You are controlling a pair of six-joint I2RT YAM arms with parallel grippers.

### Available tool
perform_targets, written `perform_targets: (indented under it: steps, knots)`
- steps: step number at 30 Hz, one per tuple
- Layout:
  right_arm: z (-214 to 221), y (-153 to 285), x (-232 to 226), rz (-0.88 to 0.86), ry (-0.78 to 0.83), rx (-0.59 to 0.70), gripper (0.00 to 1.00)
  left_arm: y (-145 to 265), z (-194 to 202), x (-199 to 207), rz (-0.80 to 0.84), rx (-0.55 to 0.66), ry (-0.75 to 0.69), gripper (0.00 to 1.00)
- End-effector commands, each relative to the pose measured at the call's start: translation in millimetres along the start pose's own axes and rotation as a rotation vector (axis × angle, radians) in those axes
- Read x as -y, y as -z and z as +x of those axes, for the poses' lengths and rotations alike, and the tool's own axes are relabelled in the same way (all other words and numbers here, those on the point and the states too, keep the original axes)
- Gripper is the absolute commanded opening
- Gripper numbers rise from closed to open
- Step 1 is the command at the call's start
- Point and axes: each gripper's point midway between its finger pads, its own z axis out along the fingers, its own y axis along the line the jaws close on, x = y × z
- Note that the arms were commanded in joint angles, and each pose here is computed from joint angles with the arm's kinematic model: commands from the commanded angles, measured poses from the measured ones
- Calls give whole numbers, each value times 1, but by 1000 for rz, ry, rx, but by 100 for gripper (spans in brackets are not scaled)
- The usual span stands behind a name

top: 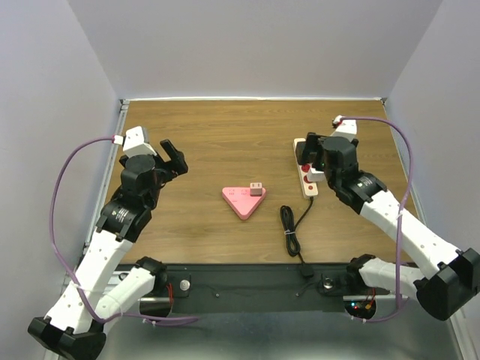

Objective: Insert the plug

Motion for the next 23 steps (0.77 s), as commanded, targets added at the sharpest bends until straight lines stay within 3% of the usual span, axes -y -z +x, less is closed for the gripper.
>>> perform_targets:
  steps: [1,10,23]
  knots:
    - [-18,-9,36,40,-65,51,100,12,-31,-5,-40,85,14,99]
    - [-41,17,118,252,-164,186,100,24,-51,-17,-90,153,20,99]
    - [-52,39,132,293,-165,255,100,30,-70,-15,-81,223,21,99]
